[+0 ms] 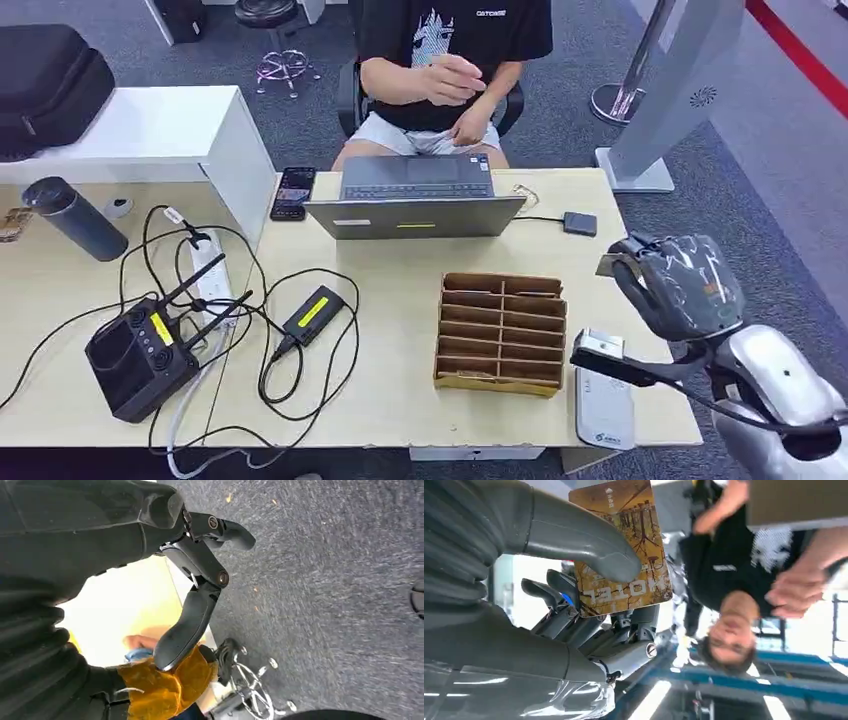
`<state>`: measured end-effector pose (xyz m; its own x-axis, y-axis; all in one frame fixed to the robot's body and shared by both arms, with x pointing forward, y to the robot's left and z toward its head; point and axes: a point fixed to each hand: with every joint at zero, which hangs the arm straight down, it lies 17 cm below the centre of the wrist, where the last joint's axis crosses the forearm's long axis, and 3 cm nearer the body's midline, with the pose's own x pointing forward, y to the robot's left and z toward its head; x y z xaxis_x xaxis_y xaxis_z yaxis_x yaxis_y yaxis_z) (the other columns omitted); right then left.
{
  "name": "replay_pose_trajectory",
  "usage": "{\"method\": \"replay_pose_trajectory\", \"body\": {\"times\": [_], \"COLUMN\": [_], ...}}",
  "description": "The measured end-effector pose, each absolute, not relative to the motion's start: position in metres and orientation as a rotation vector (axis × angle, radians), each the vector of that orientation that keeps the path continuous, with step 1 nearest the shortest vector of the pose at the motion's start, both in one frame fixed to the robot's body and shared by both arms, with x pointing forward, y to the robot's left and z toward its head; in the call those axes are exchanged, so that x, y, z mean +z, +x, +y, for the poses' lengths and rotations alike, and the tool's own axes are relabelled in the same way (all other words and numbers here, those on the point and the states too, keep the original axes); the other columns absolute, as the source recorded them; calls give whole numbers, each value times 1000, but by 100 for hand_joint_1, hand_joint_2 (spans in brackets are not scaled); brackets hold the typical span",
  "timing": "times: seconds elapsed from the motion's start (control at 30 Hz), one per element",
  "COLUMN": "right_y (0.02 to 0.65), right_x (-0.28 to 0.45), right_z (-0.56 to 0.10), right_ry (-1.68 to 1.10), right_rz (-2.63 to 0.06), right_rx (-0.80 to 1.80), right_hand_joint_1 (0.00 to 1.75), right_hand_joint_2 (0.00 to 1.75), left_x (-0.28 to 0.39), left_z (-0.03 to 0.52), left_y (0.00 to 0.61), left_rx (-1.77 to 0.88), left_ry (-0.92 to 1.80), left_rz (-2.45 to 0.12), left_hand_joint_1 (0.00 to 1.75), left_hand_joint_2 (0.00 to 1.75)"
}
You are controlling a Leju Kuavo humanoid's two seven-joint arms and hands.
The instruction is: Pass the card to the sensor for recognition and then transmit it.
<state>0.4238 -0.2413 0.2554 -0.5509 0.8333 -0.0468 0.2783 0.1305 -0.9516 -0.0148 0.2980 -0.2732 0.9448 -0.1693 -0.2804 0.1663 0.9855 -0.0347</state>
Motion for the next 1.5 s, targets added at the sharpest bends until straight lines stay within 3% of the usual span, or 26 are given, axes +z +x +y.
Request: {"method": "replay_pose_trajectory", "body": {"times": [0.53, 0.57, 0.6, 0.63, 1.3, 1.5], "right_y": [573, 576, 578, 579, 528, 467], "right_x": [345, 346, 346, 345, 341, 311], "right_z": [-27, -20, -14, -10, 16, -15], "right_ry": [-818, -817, -816, -813, -592, -569], "right_rz": [-1851, -1850, -1848, -1846, -2074, -2235], "right_rx": [1458, 1453, 1452, 1452, 1326, 1268], "right_hand_joint_1": [175, 122, 87, 0, 0, 0], "right_hand_joint_2": [175, 175, 175, 175, 175, 175], "left_x": [-271, -271, -271, -271, -271, -272], "left_z": [315, 315, 315, 315, 315, 312], "left_y": [-1, -2, -2, -3, -7, -13], "left_rx": [-350, -355, -357, -358, -344, -296], "left_ry": [-8, -7, -7, -8, -4, 1], "left_rz": [266, 267, 268, 268, 274, 286], "left_hand_joint_1": [0, 0, 0, 0, 0, 0], "left_hand_joint_2": [175, 175, 175, 175, 175, 175]}}
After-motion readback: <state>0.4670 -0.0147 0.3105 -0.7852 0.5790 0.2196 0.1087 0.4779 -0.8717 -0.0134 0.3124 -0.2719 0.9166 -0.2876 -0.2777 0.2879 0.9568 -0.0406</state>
